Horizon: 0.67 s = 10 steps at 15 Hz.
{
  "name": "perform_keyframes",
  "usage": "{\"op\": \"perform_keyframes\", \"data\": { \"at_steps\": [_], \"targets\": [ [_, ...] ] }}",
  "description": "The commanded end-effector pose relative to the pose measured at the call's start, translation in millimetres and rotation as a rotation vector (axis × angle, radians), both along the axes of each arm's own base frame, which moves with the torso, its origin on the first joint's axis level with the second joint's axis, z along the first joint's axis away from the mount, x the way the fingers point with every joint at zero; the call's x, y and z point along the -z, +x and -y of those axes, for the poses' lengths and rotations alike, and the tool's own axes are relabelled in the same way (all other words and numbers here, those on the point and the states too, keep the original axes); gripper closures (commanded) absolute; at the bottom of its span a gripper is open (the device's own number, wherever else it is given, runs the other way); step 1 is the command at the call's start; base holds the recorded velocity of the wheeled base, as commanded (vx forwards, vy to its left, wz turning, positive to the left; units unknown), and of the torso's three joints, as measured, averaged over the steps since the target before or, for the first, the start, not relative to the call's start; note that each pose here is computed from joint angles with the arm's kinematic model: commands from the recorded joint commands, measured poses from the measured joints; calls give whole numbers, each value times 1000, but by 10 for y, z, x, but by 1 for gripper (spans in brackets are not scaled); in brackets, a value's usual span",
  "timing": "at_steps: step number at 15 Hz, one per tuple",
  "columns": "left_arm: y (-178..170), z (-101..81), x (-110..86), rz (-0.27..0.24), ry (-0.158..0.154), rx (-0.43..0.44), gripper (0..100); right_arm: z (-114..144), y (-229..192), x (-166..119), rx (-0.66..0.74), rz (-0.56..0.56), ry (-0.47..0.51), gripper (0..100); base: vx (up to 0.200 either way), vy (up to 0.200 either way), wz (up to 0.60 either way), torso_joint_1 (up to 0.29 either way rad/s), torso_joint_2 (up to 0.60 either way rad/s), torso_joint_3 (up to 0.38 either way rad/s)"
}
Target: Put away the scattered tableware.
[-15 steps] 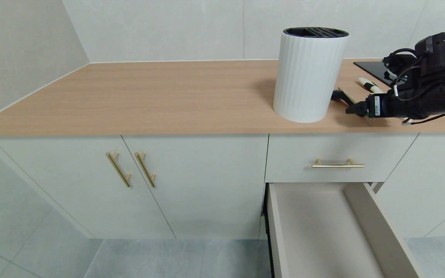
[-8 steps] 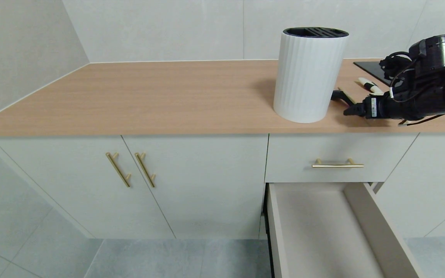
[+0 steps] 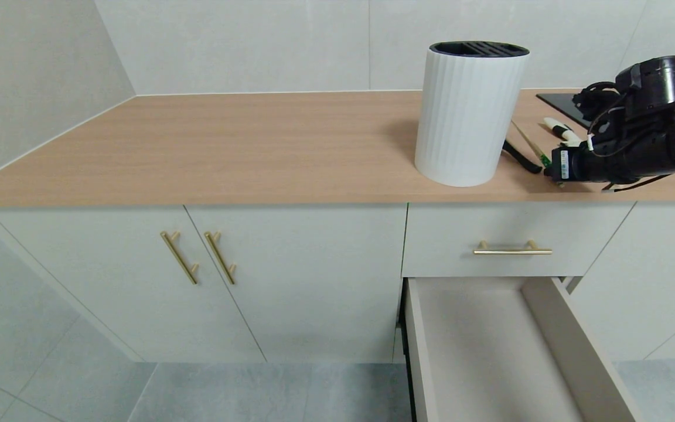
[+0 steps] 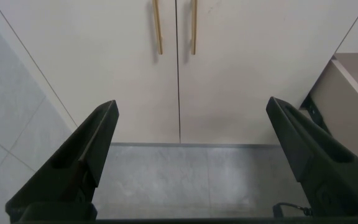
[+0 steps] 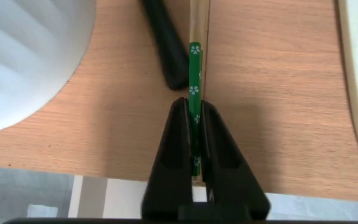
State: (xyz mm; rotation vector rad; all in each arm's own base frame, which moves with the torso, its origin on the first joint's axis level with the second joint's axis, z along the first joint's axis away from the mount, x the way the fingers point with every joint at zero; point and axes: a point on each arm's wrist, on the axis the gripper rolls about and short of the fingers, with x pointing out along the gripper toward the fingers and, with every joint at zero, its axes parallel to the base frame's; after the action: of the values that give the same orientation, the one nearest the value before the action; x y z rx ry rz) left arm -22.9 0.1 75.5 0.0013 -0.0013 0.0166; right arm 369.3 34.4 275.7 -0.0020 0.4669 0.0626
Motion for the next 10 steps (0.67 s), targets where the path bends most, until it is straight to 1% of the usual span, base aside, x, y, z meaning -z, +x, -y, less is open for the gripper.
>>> {"op": "perform_keyframes", "data": {
  "at_steps": [1, 2, 3, 5, 8, 9, 10],
  "targets": [
    [1, 0, 0, -1, -1, -2, 0, 38, -139, -151, 31, 40, -7, 100, 0, 0, 0, 0, 0, 0],
    [1, 0, 0, -1, -1, 0, 0, 71, -225, -215, 50, 57, -10, 100, 0, 0, 0, 0, 0, 0],
    [1, 0, 0, -1, -1, -2, 0, 98, -365, -321, 58, 84, -5, 100, 0, 0, 0, 0, 0, 0],
    [1, 0, 0, -1, 0, 0, 0, 139, -655, -443, 63, 115, 3, 100, 0, 0, 0, 0, 0, 0],
    [1, 0, 0, -1, 0, 0, 0, 193, -1129, -484, 70, 138, 48, 100, 0, 0, 0, 0, 0, 0],
    [1, 0, 0, -1, 0, 0, 0, 227, -1218, -453, 81, 129, 57, 100, 0, 0, 0, 0, 0, 0],
    [1, 0, 0, -1, 0, -2, 0, 244, -1403, -365, 64, 107, 73, 100, 0, 0, 0, 0, 0, 0]
  ]
}}
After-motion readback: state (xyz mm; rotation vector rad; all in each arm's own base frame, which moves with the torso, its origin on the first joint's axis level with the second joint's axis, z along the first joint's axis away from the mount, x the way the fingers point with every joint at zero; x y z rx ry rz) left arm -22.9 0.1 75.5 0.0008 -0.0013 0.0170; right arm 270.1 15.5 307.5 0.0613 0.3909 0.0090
